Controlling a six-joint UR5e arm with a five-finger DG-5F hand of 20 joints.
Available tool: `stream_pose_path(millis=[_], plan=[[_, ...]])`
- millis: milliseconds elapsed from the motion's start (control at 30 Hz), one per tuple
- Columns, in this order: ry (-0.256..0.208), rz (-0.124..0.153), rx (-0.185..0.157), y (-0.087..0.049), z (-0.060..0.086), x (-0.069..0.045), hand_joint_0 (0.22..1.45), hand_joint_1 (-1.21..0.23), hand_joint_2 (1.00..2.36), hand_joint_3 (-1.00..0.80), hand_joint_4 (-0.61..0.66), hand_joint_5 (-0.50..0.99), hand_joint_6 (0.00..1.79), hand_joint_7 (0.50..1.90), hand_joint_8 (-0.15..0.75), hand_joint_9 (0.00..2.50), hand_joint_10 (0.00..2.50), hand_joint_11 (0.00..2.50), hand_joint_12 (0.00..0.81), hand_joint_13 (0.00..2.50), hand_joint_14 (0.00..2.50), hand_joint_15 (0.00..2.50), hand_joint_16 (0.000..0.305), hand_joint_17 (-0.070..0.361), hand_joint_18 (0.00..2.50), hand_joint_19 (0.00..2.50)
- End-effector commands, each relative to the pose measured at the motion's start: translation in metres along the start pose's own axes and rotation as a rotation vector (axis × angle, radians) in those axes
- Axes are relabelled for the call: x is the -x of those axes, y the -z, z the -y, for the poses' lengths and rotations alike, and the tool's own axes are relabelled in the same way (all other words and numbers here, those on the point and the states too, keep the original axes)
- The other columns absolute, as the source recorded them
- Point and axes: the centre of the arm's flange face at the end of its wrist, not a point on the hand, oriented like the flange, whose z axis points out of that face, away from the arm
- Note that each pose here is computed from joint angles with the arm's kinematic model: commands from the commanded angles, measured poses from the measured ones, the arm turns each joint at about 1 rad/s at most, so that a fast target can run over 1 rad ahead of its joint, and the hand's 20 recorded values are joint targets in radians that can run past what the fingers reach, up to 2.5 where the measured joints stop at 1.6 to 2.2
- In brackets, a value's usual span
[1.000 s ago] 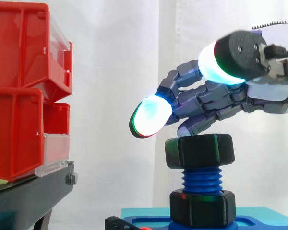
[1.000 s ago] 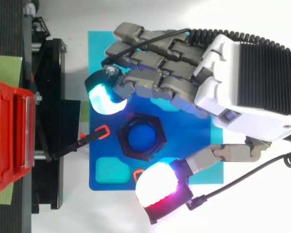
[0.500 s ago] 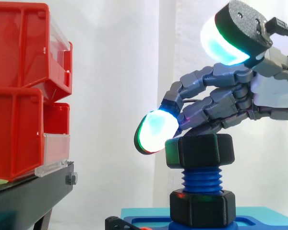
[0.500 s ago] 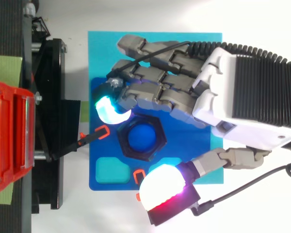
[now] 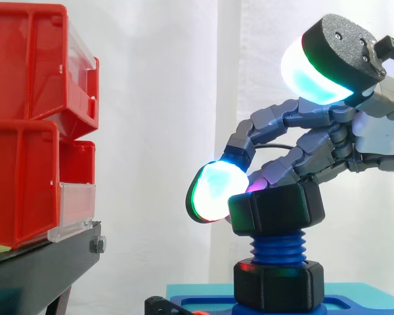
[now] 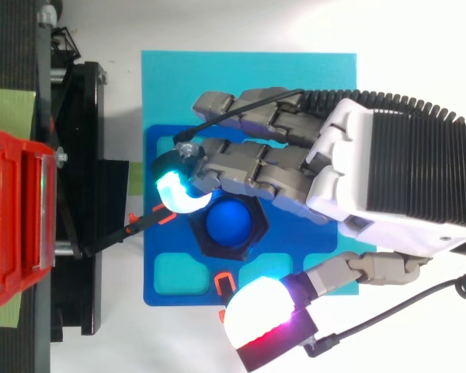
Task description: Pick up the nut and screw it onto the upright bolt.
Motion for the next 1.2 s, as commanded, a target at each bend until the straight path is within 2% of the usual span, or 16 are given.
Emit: stream_pose_path(millis=[0, 400, 567, 600, 667, 700, 800, 900, 933, 1000, 1033, 1167], plan=[[0.000, 0.000, 0.001, 0.000, -0.001, 0.001, 0.47, -0.03, 1.00, -0.50, 0.15, -0.02, 0.50, 0.98, 0.264, 0.70, 0.00, 0.00, 0.359, 0.39, 0.00, 0.00, 0.053, 0.120, 0.41, 0.28], [0.009, -0.033, 0.011, 0.002, 0.006, 0.002, 0.48, -0.04, 1.00, -0.50, 0.13, 0.00, 0.50, 1.08, 0.271, 0.76, 0.00, 0.00, 0.355, 0.44, 0.00, 0.00, 0.052, 0.117, 0.44, 0.27], [0.019, -0.063, -0.001, 0.004, 0.013, 0.001, 0.48, -0.06, 1.00, -0.50, 0.11, 0.01, 0.50, 1.22, 0.276, 0.80, 0.00, 0.00, 0.352, 0.46, 0.00, 0.00, 0.052, 0.116, 0.46, 0.23], [0.022, -0.069, -0.008, 0.006, 0.014, 0.005, 0.48, -0.07, 1.00, -0.50, 0.11, 0.01, 0.50, 1.25, 0.277, 0.81, 0.00, 0.00, 0.351, 0.47, 0.00, 0.00, 0.051, 0.116, 0.47, 0.23], [0.026, -0.082, -0.015, 0.008, 0.017, 0.004, 0.48, -0.08, 1.00, -0.50, 0.12, 0.01, 0.50, 1.31, 0.278, 0.81, 0.00, 0.00, 0.351, 0.47, 0.00, 0.00, 0.051, 0.115, 0.47, 0.22], [0.027, -0.082, -0.017, 0.009, 0.016, 0.008, 0.48, -0.09, 1.00, -0.50, 0.13, 0.01, 0.50, 1.36, 0.280, 0.81, 0.00, 0.00, 0.351, 0.47, 0.00, 0.00, 0.051, 0.115, 0.47, 0.22], [0.038, -0.108, -0.029, 0.016, 0.016, 0.017, 0.48, -0.11, 1.00, -0.50, 0.14, 0.01, 0.50, 1.46, 0.287, 0.82, 0.00, 0.00, 0.353, 0.49, 0.00, 0.00, 0.051, 0.115, 0.48, 0.21], [0.041, -0.111, -0.032, 0.017, 0.016, 0.022, 0.48, -0.13, 1.00, -0.50, 0.14, 0.01, 0.50, 1.52, 0.294, 0.83, 0.00, 0.00, 0.352, 0.49, 0.00, 0.00, 0.051, 0.115, 0.49, 0.20], [0.043, -0.112, -0.033, 0.020, 0.014, 0.026, 0.48, -0.13, 1.00, -0.50, 0.14, 0.01, 0.50, 1.53, 0.294, 0.83, 0.00, 0.00, 0.352, 0.50, 0.00, 0.00, 0.051, 0.115, 0.49, 0.21], [0.047, -0.120, -0.036, 0.021, 0.015, 0.026, 0.47, -0.14, 1.00, -0.50, 0.14, 0.01, 0.51, 1.53, 0.295, 0.83, 0.00, 0.00, 0.351, 0.50, 0.00, 0.00, 0.051, 0.115, 0.50, 0.21], [0.050, -0.128, -0.040, 0.023, 0.014, 0.029, 0.47, -0.14, 1.00, -0.50, 0.14, 0.01, 0.52, 1.53, 0.296, 0.84, 0.00, 0.00, 0.352, 0.51, 0.00, 0.00, 0.051, 0.115, 0.50, 0.20], [0.057, -0.144, -0.047, 0.025, 0.015, 0.028, 0.47, -0.15, 1.00, -0.50, 0.15, 0.00, 0.56, 1.47, 0.297, 0.85, 0.00, 0.00, 0.351, 0.52, 0.00, 0.00, 0.051, 0.114, 0.51, 0.21]])
